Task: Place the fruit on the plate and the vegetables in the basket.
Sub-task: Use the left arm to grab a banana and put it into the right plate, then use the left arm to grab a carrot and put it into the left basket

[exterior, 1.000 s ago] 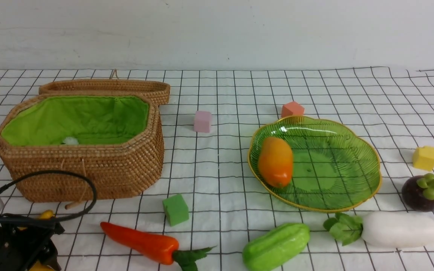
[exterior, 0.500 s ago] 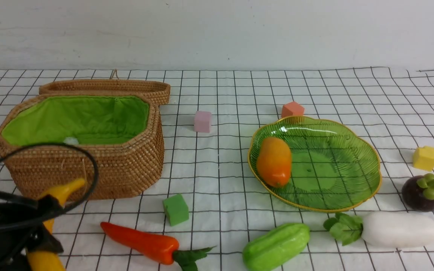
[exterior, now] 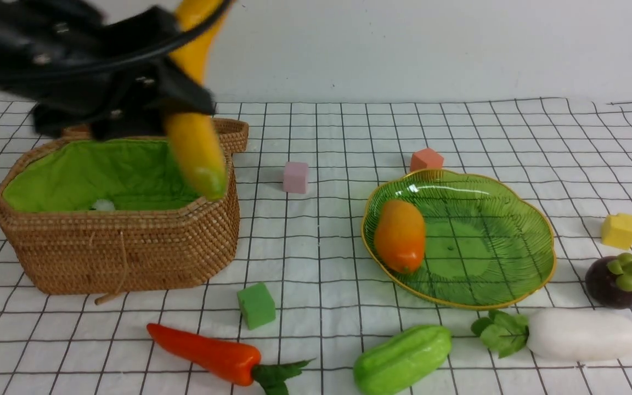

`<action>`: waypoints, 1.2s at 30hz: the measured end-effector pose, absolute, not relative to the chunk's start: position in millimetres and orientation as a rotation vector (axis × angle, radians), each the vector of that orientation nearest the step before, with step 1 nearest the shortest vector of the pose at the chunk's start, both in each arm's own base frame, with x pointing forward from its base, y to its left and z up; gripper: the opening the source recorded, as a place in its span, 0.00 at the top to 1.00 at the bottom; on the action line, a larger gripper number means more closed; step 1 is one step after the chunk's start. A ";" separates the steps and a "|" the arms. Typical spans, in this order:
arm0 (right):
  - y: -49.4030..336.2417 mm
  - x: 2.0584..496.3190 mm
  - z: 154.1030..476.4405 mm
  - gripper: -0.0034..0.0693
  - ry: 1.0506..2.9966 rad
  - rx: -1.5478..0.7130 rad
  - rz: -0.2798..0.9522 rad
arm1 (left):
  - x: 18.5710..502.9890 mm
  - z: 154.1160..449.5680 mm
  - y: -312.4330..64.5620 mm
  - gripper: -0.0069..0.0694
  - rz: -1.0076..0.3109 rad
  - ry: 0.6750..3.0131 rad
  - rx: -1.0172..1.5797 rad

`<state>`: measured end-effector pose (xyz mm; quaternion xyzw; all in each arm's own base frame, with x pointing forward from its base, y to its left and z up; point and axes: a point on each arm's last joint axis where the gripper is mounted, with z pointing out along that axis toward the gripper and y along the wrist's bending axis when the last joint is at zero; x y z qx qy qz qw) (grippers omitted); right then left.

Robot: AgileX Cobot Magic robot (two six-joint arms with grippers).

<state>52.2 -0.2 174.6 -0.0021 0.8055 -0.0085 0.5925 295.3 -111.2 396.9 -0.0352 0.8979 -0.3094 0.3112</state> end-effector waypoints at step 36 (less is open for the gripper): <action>-0.2 52.2 174.6 0.62 1.873 -0.005 -0.021 | 394.7 423.6 -241.5 0.11 -0.814 2.338 0.355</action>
